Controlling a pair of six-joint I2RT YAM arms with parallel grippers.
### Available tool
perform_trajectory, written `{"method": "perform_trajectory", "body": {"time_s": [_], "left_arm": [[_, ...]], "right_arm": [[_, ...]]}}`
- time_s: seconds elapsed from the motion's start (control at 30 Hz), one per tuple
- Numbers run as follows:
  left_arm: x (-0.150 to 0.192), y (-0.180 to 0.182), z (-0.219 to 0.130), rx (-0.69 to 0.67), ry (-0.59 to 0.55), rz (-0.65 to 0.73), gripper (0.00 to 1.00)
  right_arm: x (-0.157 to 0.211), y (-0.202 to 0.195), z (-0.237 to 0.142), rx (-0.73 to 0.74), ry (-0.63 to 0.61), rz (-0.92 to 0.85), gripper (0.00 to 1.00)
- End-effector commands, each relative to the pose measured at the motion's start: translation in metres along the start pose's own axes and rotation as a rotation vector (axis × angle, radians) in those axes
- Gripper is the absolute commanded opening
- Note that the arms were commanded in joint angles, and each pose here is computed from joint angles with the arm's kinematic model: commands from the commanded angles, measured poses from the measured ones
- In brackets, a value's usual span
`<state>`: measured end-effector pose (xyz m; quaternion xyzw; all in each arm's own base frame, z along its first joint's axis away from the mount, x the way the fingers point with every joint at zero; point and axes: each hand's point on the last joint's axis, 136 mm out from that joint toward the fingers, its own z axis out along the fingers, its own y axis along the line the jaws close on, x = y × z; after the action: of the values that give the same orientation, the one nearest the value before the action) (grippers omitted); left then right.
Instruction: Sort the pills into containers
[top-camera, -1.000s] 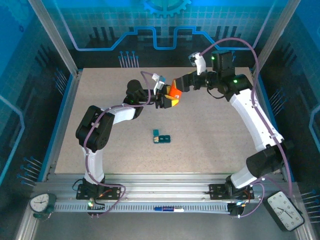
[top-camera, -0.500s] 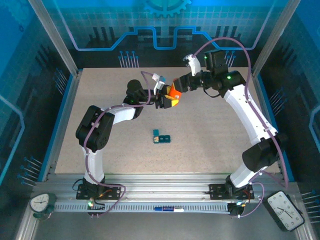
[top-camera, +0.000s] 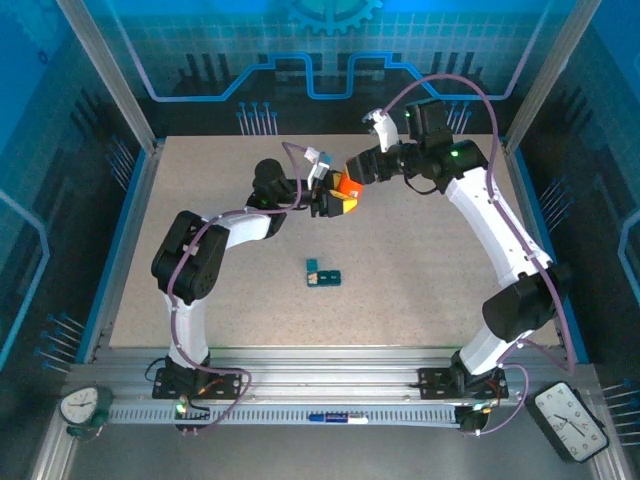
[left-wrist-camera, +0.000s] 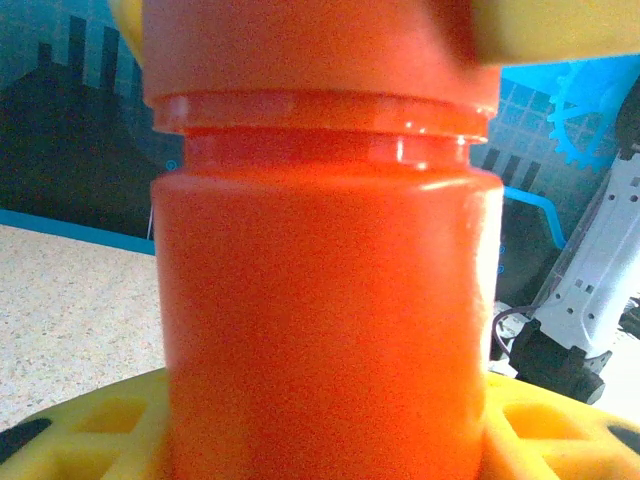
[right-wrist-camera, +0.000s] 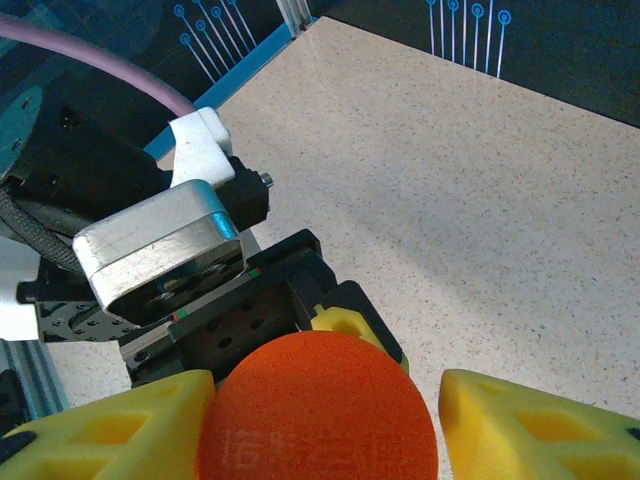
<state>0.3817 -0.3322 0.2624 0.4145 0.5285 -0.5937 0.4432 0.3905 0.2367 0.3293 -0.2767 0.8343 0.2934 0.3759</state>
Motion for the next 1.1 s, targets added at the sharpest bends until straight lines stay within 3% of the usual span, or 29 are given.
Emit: {"method": "perform_trajectory", "body": {"time_s": [0.0,0.57,0.83,1.07], "left_arm": [[-0.026,-0.016,0.001,0.039,-0.023,0.101,0.00],[-0.030,-0.019,0.001,0.039,-0.028,0.115,0.00],[-0.034,-0.022,0.000,0.037,-0.034,0.126,0.00],[-0.037,-0.023,0.001,0.038,-0.041,0.138,0.00]], "right_arm": [[0.002,-0.002,0.003,0.002,0.014,0.008,0.62],[0.013,-0.017,0.007,0.022,0.030,0.065,0.57],[0.018,-0.034,0.002,-0.003,-0.006,0.237,0.40],[0.030,-0.030,0.007,-0.059,-0.048,0.379,0.33]]}}
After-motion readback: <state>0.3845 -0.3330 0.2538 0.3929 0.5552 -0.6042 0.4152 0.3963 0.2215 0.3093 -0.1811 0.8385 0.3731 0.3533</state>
